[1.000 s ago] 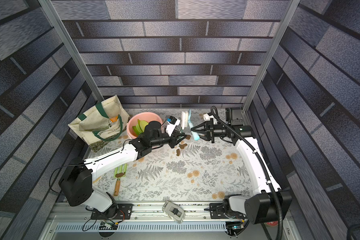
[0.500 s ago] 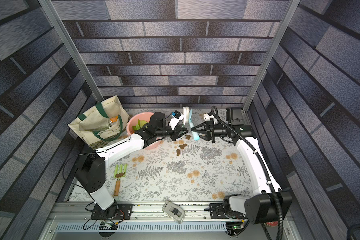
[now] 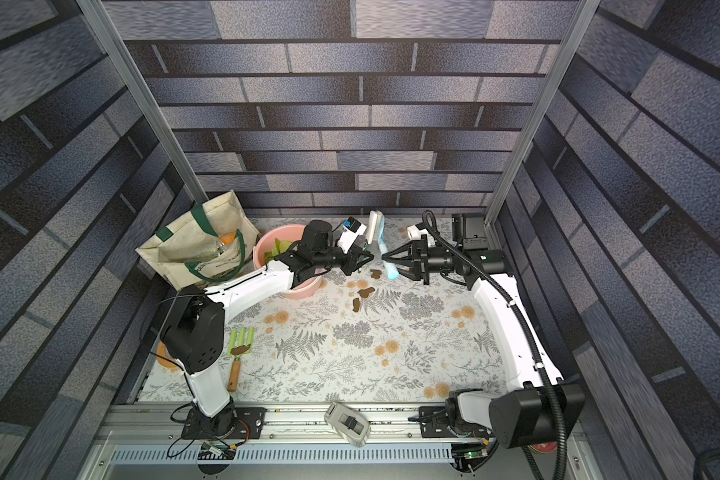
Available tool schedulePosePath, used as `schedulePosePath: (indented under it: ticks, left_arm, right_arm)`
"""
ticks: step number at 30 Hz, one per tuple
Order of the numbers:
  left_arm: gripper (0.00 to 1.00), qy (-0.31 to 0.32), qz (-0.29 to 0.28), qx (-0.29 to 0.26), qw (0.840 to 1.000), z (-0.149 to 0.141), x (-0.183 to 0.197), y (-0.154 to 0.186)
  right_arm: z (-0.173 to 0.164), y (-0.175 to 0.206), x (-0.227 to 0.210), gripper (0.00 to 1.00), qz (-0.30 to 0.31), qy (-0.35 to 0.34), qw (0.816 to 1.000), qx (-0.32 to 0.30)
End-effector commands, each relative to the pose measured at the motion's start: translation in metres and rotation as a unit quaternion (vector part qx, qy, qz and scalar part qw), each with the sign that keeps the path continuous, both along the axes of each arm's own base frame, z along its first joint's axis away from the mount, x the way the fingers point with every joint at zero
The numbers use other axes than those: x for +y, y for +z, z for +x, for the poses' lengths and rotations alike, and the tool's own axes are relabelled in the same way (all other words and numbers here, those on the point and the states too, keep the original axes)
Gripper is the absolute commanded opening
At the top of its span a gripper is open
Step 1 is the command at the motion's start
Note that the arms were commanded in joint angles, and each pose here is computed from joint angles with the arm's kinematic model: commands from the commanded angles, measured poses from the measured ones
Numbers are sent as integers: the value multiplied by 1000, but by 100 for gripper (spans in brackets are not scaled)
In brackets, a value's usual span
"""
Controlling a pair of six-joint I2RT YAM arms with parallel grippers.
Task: Brush the soil off the hand trowel and place it into the bucket
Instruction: Brush off the soil from the hand trowel.
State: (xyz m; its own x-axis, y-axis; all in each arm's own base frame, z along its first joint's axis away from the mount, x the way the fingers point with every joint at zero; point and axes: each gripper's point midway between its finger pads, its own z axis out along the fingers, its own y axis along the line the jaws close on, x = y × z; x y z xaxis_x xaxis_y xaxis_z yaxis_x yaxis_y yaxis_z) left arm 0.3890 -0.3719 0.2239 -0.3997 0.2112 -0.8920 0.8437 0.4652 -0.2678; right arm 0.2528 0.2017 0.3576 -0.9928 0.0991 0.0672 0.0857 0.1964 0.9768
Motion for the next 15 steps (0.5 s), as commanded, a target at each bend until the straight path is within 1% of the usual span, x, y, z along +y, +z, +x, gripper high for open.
schedulePosePath:
  ticks: [1, 7, 11, 15]
  left_arm:
    - [0, 16, -18, -22, 999, -13, 15, 31]
    - [0, 19, -14, -42, 999, -46, 22, 46]
    - [0, 17, -36, -40, 998, -62, 24, 55]
    - [0, 5, -39, -33, 999, -67, 19, 52]
  right_arm:
    - [3, 12, 2, 19, 11, 11, 999, -29]
    - [6, 8, 3, 19, 10, 14, 999, -28]
    - [8, 4, 3, 19, 9, 14, 1000, -24]
    - [8, 8, 3, 19, 11, 16, 999, -27]
